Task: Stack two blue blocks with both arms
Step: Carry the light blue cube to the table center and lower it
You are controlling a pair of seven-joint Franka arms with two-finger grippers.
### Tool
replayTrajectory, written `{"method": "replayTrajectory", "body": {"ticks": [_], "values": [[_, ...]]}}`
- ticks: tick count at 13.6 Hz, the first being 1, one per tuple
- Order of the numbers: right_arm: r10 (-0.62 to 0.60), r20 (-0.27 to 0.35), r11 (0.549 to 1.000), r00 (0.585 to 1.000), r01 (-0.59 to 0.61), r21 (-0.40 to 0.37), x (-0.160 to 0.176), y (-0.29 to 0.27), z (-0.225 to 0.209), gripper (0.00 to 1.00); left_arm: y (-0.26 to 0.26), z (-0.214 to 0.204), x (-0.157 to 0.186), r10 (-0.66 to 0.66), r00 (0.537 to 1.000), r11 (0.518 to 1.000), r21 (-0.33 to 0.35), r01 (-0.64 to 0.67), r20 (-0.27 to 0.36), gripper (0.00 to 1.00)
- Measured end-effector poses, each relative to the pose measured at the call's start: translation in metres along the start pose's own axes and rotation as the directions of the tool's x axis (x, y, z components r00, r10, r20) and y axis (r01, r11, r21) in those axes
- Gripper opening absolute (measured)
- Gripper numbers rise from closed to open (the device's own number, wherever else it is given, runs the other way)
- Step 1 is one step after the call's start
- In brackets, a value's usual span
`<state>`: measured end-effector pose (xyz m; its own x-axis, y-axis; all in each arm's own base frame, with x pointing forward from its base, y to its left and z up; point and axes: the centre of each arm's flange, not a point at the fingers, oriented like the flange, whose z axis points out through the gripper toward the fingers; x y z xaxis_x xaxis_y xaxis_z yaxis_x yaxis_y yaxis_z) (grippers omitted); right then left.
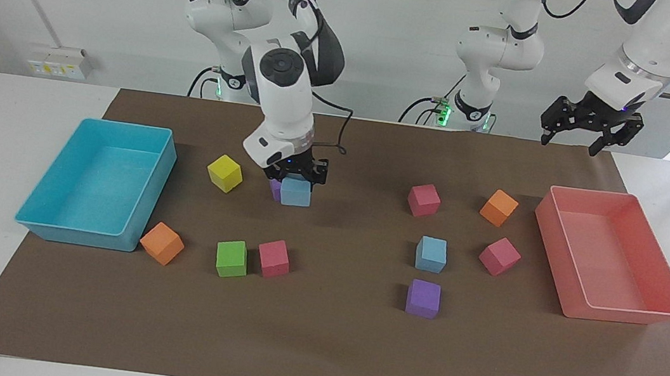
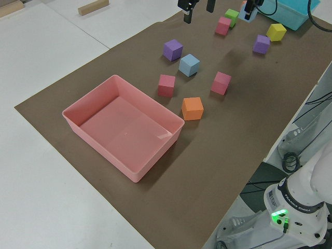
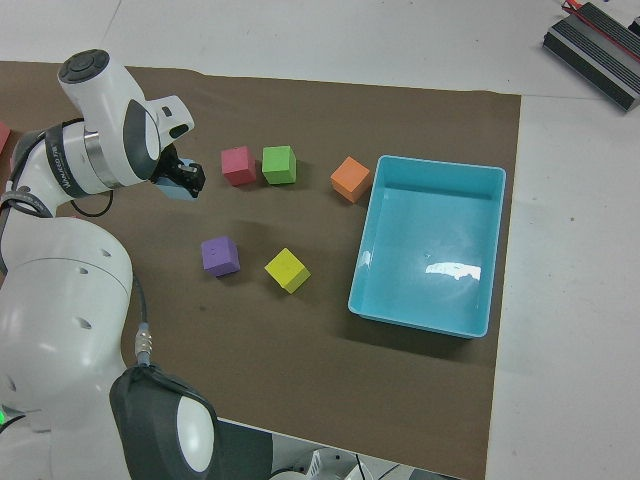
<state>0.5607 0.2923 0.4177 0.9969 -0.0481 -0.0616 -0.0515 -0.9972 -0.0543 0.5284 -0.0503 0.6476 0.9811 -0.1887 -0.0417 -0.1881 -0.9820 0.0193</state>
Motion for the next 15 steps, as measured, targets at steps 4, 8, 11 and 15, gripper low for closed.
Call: {"method": "replayTrajectory", "body": {"ticks": [4, 8, 11, 15], "values": [[0.039, 0.027, 0.999, 0.999, -0.038, -0.022, -0.01, -0.067, 0.041, 0.61, 0.0, 0.0, 0.0, 0.0, 1.0, 1.0, 0.0, 0.0, 0.0, 1.0], [0.047, 0.005, 0.999, 0.999, -0.047, -0.007, -0.006, -0.089, 0.062, 0.61, 0.0, 0.0, 0.0, 0.0, 1.0, 1.0, 0.0, 0.0, 0.0, 1.0], [0.034, 0.0, 0.999, 0.999, -0.034, -0.004, -0.007, -0.099, 0.079, 0.61, 0.0, 0.0, 0.0, 0.0, 1.0, 1.0, 0.0, 0.0, 0.0, 1.0], [-0.012, -0.036, 1.0, 0.999, 0.012, -0.001, -0.015, -0.121, 0.1, 0.61, 0.0, 0.0, 0.0, 0.0, 1.0, 1.0, 0.0, 0.0, 0.0, 1.0]]}}
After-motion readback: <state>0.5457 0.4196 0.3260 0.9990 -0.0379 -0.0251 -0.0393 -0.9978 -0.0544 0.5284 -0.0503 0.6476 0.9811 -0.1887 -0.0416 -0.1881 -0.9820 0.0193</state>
